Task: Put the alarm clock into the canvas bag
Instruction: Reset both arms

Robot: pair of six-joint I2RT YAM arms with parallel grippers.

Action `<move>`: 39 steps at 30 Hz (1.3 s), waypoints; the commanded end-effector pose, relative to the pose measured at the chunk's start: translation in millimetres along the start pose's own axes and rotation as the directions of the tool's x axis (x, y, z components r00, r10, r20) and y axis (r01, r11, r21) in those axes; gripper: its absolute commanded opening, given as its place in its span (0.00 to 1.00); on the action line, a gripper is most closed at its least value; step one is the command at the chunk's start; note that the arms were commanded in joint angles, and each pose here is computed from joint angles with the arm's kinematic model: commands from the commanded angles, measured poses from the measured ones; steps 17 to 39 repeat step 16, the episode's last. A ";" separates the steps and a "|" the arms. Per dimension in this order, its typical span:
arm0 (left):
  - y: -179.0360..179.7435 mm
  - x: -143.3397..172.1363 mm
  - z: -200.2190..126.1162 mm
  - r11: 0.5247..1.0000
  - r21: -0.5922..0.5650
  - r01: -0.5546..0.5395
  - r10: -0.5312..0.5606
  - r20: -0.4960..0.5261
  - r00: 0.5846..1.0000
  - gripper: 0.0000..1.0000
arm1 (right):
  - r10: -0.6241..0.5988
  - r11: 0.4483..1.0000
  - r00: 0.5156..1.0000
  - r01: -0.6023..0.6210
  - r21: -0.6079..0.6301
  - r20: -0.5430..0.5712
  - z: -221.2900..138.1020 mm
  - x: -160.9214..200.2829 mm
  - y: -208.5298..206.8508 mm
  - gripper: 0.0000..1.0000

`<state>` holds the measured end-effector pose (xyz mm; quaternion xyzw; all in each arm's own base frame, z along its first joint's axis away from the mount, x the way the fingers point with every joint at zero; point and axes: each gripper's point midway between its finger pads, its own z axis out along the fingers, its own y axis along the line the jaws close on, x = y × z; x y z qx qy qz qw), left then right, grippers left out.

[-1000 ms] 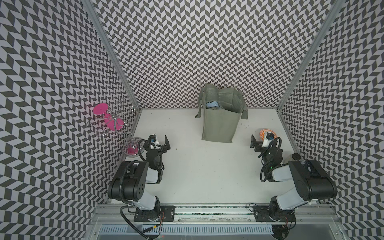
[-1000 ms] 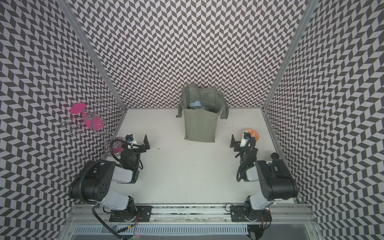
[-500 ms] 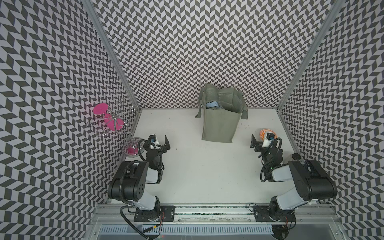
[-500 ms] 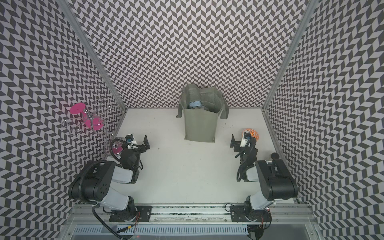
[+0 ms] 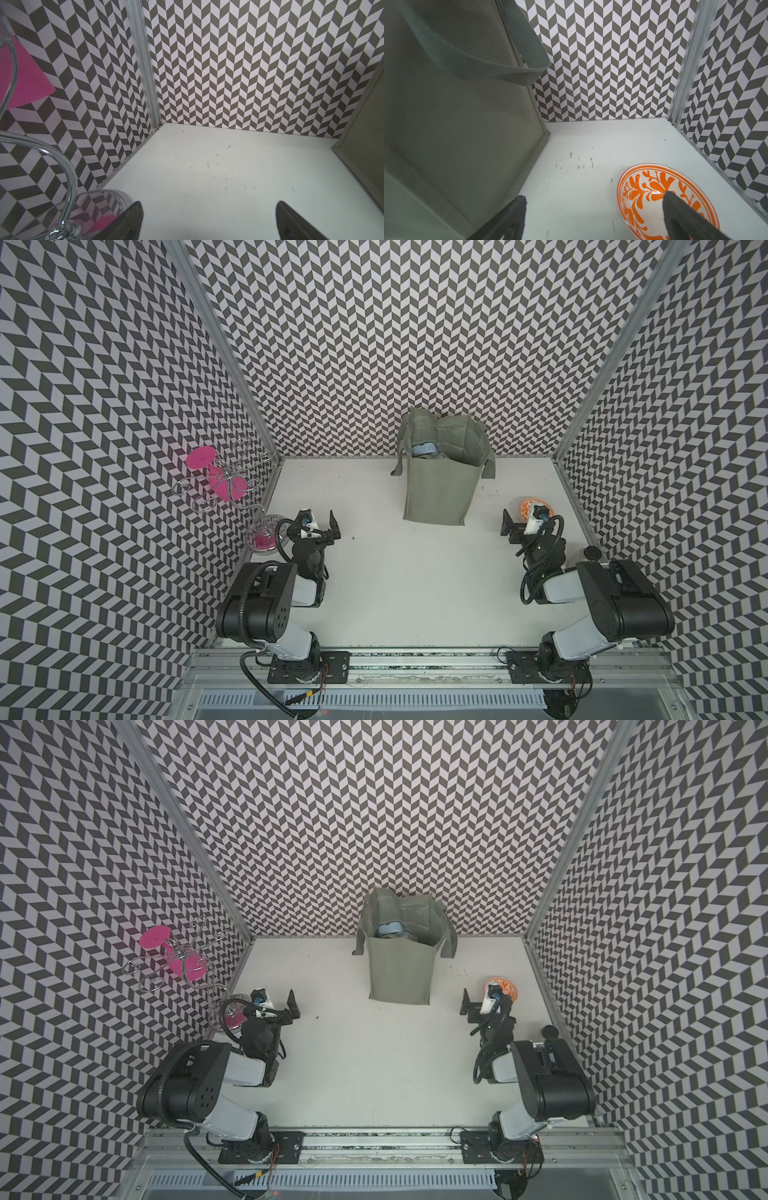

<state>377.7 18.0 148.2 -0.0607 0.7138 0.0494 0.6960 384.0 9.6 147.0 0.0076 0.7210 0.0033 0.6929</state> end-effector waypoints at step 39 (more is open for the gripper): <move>1.0 1.5 1.1 1.000 -0.004 0.005 -0.005 -0.008 1.000 0.99 | 0.008 1.000 0.999 -0.008 -0.005 0.049 -1.6 -10.2 0.8 0.99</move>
